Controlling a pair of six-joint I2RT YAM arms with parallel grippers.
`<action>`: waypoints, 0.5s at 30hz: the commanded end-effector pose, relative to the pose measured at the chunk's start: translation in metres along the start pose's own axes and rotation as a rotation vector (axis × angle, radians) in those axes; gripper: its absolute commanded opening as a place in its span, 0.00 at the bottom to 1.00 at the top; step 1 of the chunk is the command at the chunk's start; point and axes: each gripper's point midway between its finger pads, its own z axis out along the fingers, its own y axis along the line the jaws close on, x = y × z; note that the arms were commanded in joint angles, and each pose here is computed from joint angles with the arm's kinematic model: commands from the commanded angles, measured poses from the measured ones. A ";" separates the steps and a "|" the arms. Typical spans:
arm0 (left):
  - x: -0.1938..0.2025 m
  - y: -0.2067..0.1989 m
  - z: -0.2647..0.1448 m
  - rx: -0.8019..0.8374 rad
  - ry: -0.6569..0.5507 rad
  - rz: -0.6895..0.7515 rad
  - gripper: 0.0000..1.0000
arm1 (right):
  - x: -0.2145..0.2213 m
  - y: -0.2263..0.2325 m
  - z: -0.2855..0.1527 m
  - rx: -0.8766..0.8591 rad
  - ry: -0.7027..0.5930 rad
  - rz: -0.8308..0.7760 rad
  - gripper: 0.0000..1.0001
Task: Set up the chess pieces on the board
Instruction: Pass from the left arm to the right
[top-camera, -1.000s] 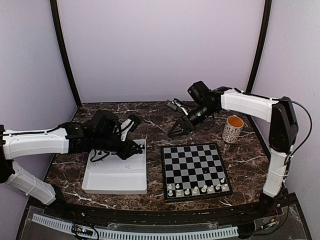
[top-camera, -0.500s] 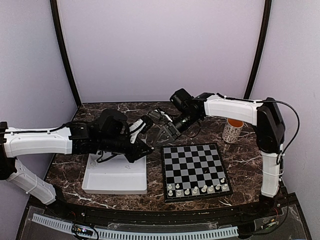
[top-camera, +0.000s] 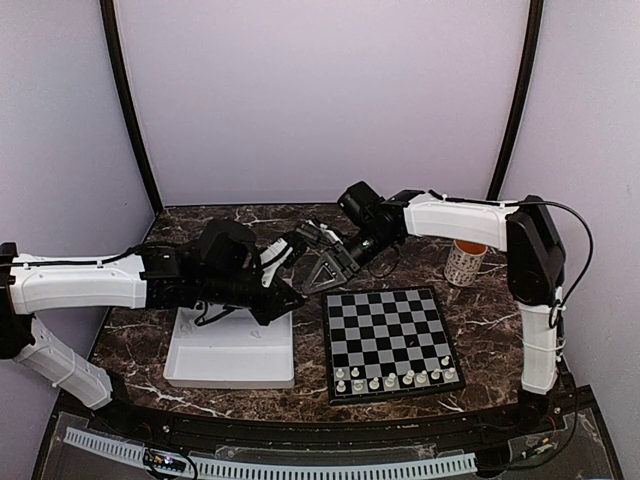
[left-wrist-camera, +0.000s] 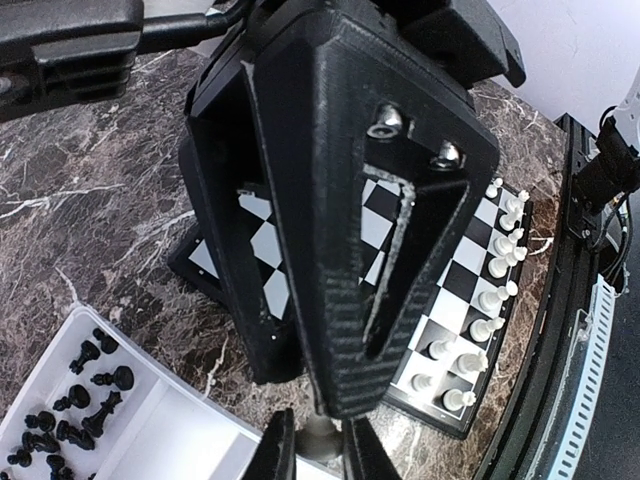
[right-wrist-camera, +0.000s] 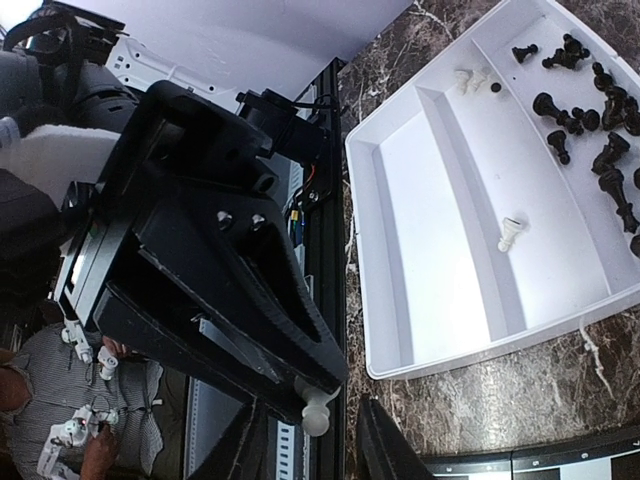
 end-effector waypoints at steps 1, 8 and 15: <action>-0.019 -0.003 -0.004 0.000 -0.048 0.023 0.14 | 0.000 0.002 0.006 -0.060 -0.001 0.012 0.29; -0.020 -0.001 -0.005 -0.015 -0.055 0.028 0.14 | 0.004 0.001 0.009 -0.068 0.003 0.020 0.27; -0.022 0.000 -0.007 -0.021 -0.064 0.030 0.14 | 0.006 -0.006 0.010 -0.047 0.008 0.029 0.28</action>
